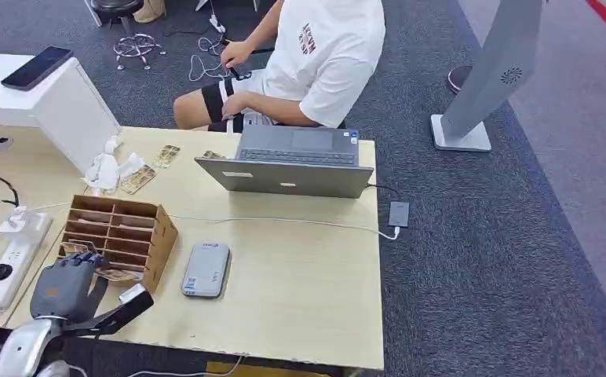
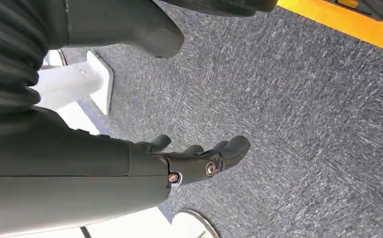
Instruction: Pass the card to the sensor for recognition and then transmit it.
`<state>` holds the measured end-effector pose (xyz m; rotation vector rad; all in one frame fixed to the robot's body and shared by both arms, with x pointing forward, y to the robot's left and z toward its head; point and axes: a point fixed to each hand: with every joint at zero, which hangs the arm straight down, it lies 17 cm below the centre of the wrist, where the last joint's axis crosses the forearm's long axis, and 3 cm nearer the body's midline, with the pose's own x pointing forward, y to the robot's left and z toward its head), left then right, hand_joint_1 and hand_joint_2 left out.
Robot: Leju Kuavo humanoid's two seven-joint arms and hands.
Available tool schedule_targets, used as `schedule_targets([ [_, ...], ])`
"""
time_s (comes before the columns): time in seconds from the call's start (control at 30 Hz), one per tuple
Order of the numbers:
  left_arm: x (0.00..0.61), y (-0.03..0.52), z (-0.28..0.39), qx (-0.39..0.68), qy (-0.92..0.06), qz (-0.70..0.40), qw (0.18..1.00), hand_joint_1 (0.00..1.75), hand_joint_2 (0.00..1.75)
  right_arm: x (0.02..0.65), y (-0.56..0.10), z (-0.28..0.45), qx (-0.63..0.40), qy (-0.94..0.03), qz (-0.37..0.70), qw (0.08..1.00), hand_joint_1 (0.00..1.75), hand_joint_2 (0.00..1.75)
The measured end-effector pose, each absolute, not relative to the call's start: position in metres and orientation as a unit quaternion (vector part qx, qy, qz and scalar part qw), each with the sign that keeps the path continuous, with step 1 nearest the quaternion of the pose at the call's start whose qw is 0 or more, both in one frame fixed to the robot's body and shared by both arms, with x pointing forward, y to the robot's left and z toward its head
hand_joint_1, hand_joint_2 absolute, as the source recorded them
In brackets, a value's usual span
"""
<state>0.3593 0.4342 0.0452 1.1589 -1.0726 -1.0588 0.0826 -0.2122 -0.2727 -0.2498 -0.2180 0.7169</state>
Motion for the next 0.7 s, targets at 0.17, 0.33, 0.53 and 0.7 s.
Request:
schedule_targets([
  [0.17,0.359,0.435,0.045,0.497,-0.459,-0.454,0.580,1.75,1.75,0.083,-0.212,-0.273,-0.122,-0.107,0.352,0.922,0.00,1.75],
  [0.33,0.358,0.434,0.047,0.494,-0.467,-0.449,0.580,1.75,1.75,0.083,-0.212,-0.273,-0.122,-0.107,0.352,0.922,0.00,1.75],
  [0.53,0.358,0.398,0.091,0.498,-0.536,-0.433,0.527,1.75,1.75,0.083,-0.213,-0.272,-0.129,-0.112,0.335,0.927,0.00,1.75],
  [0.7,0.351,0.359,0.156,0.509,-0.611,-0.405,0.452,1.75,1.75,0.083,-0.212,-0.272,-0.127,-0.116,0.325,0.930,0.00,1.75],
])
